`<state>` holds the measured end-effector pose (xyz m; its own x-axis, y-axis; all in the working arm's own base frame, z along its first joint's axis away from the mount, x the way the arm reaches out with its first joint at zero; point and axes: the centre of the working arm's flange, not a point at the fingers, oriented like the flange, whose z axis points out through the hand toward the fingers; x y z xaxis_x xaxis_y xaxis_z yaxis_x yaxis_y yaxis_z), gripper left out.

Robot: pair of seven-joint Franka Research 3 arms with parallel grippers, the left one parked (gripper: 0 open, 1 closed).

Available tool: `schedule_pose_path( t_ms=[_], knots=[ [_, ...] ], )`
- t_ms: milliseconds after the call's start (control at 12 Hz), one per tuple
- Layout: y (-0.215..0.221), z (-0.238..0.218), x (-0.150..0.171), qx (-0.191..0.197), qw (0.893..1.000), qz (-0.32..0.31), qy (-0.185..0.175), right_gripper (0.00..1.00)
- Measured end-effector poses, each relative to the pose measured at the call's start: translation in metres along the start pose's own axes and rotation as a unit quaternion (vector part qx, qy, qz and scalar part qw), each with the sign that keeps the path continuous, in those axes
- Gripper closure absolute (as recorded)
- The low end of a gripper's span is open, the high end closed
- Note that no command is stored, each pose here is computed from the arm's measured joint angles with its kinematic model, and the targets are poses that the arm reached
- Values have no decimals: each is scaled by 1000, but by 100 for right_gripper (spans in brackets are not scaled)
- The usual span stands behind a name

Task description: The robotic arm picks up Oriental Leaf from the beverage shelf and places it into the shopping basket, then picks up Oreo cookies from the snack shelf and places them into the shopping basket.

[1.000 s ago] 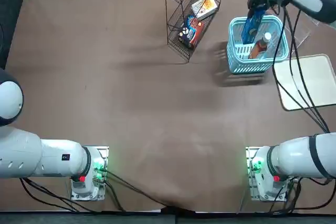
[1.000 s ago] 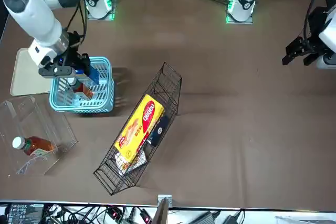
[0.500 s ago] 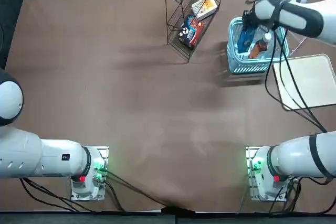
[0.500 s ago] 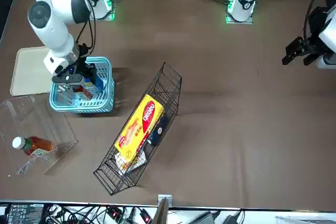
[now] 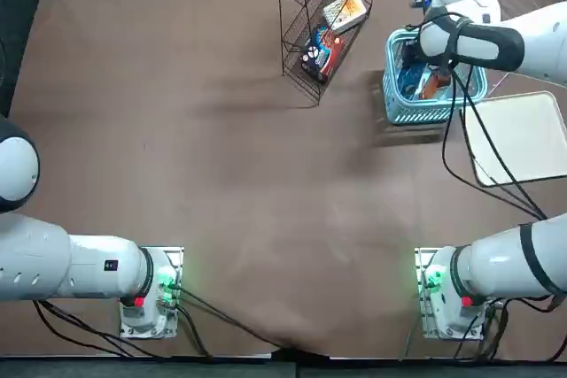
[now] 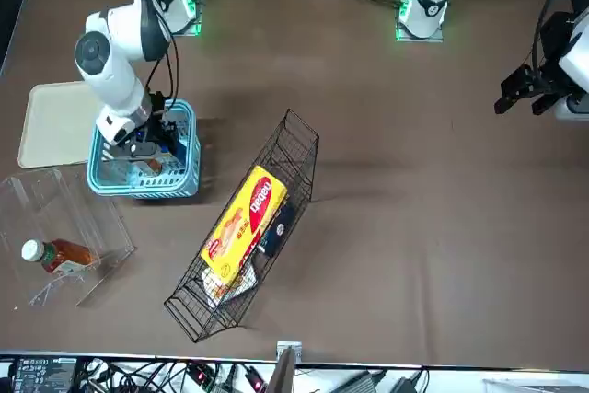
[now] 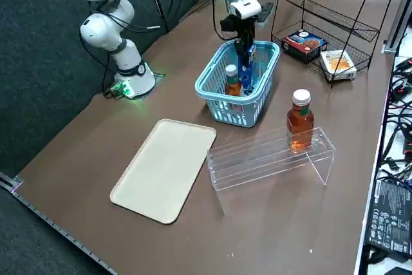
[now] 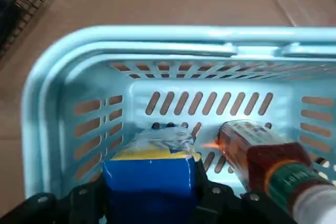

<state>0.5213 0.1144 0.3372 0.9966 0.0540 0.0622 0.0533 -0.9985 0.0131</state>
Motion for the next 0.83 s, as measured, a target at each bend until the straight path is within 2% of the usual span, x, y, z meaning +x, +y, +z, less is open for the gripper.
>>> schedule_pose_path(
  t_ms=[417,500,750,833],
  knots=[
    [2,25,1,1,1000,3,-15,44],
    [3,25,2,2,1000,5,-14,39],
    [7,25,3,1,1000,8,-13,7],
    [7,23,4,2,1000,9,-12,0]
  ],
)
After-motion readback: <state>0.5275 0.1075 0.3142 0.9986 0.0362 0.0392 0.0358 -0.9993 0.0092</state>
